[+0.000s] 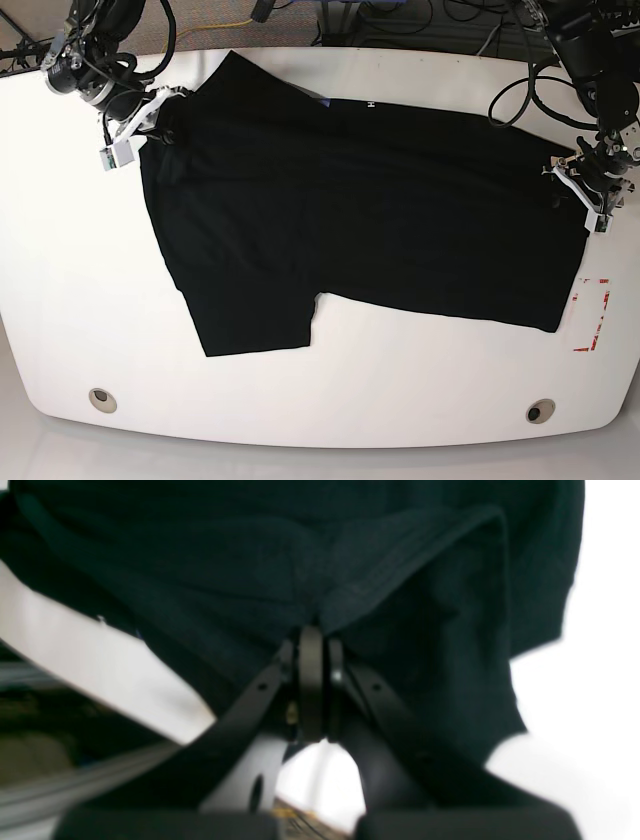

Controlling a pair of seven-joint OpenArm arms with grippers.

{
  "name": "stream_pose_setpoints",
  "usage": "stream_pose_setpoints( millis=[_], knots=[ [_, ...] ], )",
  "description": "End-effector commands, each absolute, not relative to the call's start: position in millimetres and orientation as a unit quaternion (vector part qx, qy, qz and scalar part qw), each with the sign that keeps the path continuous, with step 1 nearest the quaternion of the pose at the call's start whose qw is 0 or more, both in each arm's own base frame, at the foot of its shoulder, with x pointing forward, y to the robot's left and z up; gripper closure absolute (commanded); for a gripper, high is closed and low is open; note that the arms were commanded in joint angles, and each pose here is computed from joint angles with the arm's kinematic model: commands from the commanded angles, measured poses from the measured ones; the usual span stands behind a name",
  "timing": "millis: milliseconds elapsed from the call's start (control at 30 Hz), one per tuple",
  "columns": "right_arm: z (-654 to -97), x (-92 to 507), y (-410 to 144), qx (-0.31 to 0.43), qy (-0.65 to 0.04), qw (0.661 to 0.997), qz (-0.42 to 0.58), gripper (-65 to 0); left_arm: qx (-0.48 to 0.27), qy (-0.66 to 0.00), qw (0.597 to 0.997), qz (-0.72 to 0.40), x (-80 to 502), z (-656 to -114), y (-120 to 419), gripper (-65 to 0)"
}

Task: Fold the T-shirt properly
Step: 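Lift the held edge with both grippers and pull it away from the hem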

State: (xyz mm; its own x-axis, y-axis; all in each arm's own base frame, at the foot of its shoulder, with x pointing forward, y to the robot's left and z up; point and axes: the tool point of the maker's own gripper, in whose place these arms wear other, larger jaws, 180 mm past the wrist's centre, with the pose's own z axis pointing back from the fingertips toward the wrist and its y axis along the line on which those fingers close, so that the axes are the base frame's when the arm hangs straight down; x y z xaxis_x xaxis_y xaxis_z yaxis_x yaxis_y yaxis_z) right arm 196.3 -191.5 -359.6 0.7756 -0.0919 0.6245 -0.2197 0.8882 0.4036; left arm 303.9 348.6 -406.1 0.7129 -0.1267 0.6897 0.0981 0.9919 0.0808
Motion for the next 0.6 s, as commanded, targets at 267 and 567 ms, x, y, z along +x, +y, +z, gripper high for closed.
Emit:
stream_pose_setpoints(
  millis=[267,567],
  knots=[
    [-371,201,-225,0.229,-0.334,0.914,0.008,-43.0,0.011,-0.445,0.894,-0.041,326,-342,365,-40.3],
    [-335,187,-200,0.26,-0.37,0.891,0.039,-42.3,-0.003,-0.484,0.875,-0.023,330,-301,372,-40.3]
  ],
)
